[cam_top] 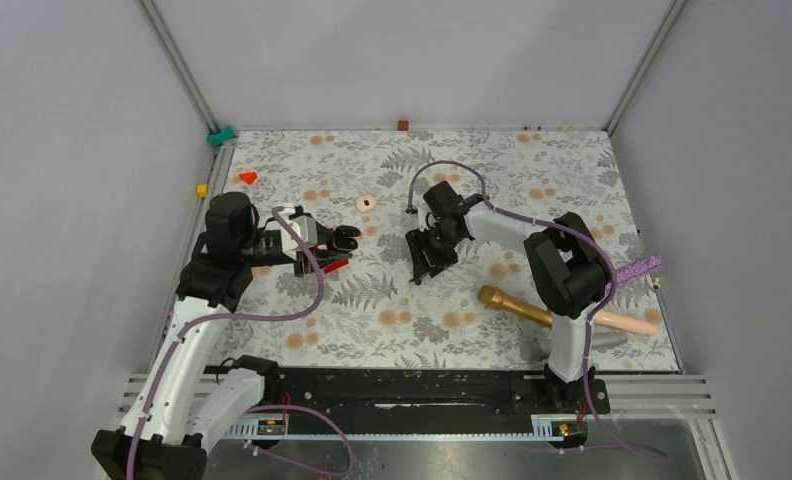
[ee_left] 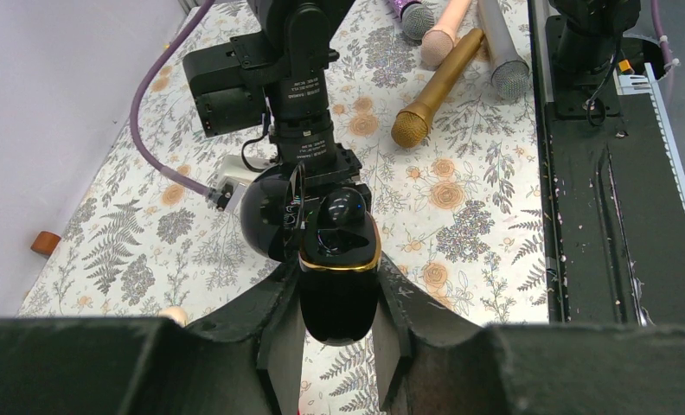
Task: Insert the wireless bluetooth earbuds into the charging case
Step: Pick up the earbud from the center of the board.
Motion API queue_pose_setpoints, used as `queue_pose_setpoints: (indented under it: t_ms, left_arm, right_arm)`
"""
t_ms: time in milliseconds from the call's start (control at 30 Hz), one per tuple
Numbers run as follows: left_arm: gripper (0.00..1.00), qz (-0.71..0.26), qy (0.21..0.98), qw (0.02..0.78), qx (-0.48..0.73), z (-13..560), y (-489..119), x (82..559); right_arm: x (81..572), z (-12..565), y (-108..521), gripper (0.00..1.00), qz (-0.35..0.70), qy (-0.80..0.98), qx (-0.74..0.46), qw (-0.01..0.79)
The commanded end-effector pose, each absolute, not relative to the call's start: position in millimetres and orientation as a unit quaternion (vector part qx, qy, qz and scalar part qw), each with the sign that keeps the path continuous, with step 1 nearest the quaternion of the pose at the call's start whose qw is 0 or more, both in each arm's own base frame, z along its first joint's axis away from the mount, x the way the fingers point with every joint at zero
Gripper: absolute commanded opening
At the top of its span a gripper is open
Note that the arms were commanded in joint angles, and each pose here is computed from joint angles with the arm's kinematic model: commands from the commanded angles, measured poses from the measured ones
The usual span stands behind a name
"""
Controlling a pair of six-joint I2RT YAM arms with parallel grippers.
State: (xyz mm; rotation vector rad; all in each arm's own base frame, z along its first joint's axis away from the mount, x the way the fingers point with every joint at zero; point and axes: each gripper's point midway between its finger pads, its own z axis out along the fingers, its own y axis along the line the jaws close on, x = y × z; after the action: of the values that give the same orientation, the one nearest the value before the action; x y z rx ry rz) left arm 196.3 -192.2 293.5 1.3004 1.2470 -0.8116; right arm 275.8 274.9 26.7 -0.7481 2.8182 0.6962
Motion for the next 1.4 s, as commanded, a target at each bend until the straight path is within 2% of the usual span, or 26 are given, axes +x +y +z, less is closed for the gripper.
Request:
queue_pose_setpoints:
  t_ms: [0, 367, 667, 900, 1167, 1233, 1367]
  left_arm:
    - [0.00, -0.343, 0.505, 0.562, 0.558, 300, -193, 196]
    - [0.00, -0.342, 0.509, 0.560, 0.557, 297, -193, 198]
    - [0.00, -0.342, 0.509, 0.560, 0.557, 297, -193, 199]
    - [0.00, -0.344, 0.509, 0.559, 0.557, 298, -194, 199]
    - [0.00, -0.347, 0.508, 0.557, 0.558, 296, -194, 199]
    - [0.00, -0.348, 0.508, 0.557, 0.557, 296, -194, 198]
    - [0.00, -0.350, 0.506, 0.557, 0.558, 297, -195, 197]
  right_arm:
    - [268, 26, 280, 0.57, 0.269, 0.941, -0.198, 0.049]
    - [264, 6, 289, 0.50, 0.295, 0.944, -0.148, 0.004]
    - [270, 4, 286, 0.44, 0.294, 0.946, -0.138, 0.011]
    - [272, 2, 287, 0.34, 0.292, 0.946, -0.139, 0.011]
    - [282, 14, 286, 0.21, 0.288, 0.942, -0.165, 0.047]
    - [284, 17, 287, 0.21, 0.290, 0.941, -0.169, 0.053]
    - [286, 19, 287, 0.27, 0.287, 0.942, -0.162, 0.057]
